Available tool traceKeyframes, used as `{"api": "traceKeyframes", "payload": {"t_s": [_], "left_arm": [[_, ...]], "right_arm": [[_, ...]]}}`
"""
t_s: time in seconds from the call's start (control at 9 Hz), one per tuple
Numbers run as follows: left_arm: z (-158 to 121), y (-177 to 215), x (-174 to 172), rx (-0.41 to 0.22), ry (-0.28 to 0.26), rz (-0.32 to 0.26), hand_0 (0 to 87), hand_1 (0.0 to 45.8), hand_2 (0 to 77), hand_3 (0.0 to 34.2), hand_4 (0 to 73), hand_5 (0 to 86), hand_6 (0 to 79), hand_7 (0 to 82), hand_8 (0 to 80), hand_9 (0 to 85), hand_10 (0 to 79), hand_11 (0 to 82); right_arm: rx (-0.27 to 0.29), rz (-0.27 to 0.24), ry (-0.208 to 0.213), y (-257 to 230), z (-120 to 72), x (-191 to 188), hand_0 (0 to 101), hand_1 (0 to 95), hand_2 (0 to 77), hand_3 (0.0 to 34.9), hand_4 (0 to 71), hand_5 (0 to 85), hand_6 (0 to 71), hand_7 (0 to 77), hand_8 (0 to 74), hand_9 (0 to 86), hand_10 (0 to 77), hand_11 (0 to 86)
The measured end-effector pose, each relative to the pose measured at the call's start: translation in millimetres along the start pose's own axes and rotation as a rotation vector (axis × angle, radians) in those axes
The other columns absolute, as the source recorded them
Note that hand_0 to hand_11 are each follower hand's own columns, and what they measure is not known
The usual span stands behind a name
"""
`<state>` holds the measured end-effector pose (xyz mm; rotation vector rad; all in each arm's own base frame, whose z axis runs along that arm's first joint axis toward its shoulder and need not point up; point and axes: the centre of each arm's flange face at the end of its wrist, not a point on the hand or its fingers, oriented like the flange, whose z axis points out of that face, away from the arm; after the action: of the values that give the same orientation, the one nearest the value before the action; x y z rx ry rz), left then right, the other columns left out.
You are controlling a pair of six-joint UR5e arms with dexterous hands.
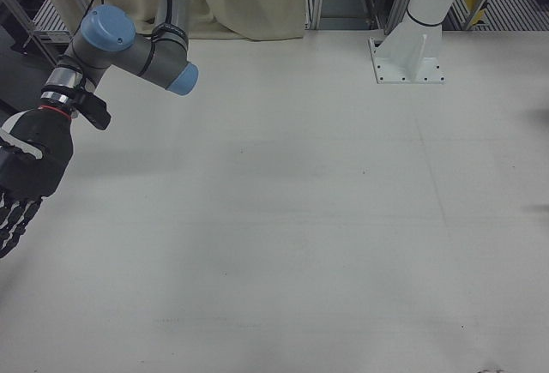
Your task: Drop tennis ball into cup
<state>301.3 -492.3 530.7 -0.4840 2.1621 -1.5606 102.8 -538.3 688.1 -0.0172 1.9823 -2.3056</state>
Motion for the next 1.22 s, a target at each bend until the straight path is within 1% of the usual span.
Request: {"api": "traceKeyframes", "payload": {"t_s": [0.11,0.22,0.33,0.44,0.56,0.67,0.78,0.89,1.0,1.11,1.22], "left_arm": [[-1,-2,0,0.000,0.000,0.000,45.4,21.3,22.4,0.0,12.5,8.7,68.2,38.7,9.3,2.7,4.4,7.6],[-1,-3,0,0.001,-0.001,0.001,44.4,21.3,22.4,0.0,13.1,6.5,68.7,38.7,7.6,6.0,4.4,7.6],[-1,-5,0,0.003,-0.002,0.002,44.4,21.3,22.4,0.0,13.1,6.5,68.7,38.7,7.6,6.0,4.4,7.6],[-2,-7,0,0.006,-0.001,0.004,42.1,24.0,24.0,0.0,11.4,7.6,56.2,28.4,8.7,4.9,4.4,4.9],[-2,-8,0,0.008,-0.001,0.004,40.5,24.0,23.5,0.0,9.3,4.9,47.5,18.0,6.0,2.2,2.7,4.4],[-2,-8,0,0.009,-0.001,0.005,36.8,25.1,26.7,0.0,6.5,7.6,37.6,6.0,7.6,3.3,2.7,4.4],[-2,-7,5,0.005,0.006,0.003,36.8,25.1,26.7,0.0,6.5,7.6,37.6,6.0,7.6,3.3,2.7,4.4],[-3,-4,27,-0.005,0.042,0.005,33.9,24.5,22.9,0.0,2.7,4.9,13.6,3.3,4.4,3.3,1.6,3.3],[-14,-5,72,-0.009,0.105,0.023,34.9,25.1,25.1,0.0,3.8,4.9,17.5,3.3,4.9,3.3,1.6,2.7],[-36,-9,125,-0.002,0.178,0.051,34.9,25.1,25.1,0.0,3.8,4.9,17.5,3.3,4.9,3.3,1.6,2.7],[-67,-15,178,0.014,0.258,0.086,40.2,25.1,26.7,0.0,8.2,7.6,25.1,6.0,7.6,6.0,4.9,7.1]], "right_arm": [[0.000,0.000,0.000,0,0.0,0,0,0.5,0.5,0.0,0.0,0.0,0.0,0.5,0.0,0.0,0.0,0.5],[-0.001,0.000,0.000,0,0.0,0,0,0.5,0.5,0.0,0.0,0.0,0.0,0.5,0.0,0.0,0.0,0.5],[-0.001,0.000,0.000,0,0.1,0,0,0.5,0.5,0.0,0.0,0.0,0.0,0.5,0.0,0.0,0.0,0.5],[-0.001,0.000,0.000,0,0.0,0,0,0.5,0.5,0.0,0.0,0.0,0.0,0.5,0.0,0.0,0.0,0.5],[-0.001,0.000,0.000,0,0.0,0,0,0.5,0.5,0.0,0.0,0.0,0.0,0.5,0.0,0.0,0.0,0.5],[0.000,0.000,0.000,0,0.0,0,0,0.5,0.5,0.0,0.0,0.0,0.0,0.5,0.0,0.0,0.0,0.5],[0.000,0.000,0.000,0,0.0,0,0,0.5,0.5,0.0,0.0,0.0,0.0,0.5,0.0,0.0,0.0,0.5],[0.000,0.000,0.000,0,0.0,0,0,0.5,0.5,0.0,0.0,0.0,0.0,0.5,0.0,0.0,0.0,0.5],[0.000,0.000,0.000,0,-0.1,0,0,0.5,0.5,0.0,0.0,0.0,0.0,0.5,0.0,0.0,0.0,0.5],[0.000,0.000,0.000,0,0.0,0,0,0.5,0.5,0.0,0.0,0.0,0.0,0.5,0.0,0.0,0.0,0.5],[0.000,0.000,0.000,0,0.0,0,0,0.5,0.5,0.0,0.0,0.0,0.0,0.5,0.0,0.0,0.0,0.5]]}}
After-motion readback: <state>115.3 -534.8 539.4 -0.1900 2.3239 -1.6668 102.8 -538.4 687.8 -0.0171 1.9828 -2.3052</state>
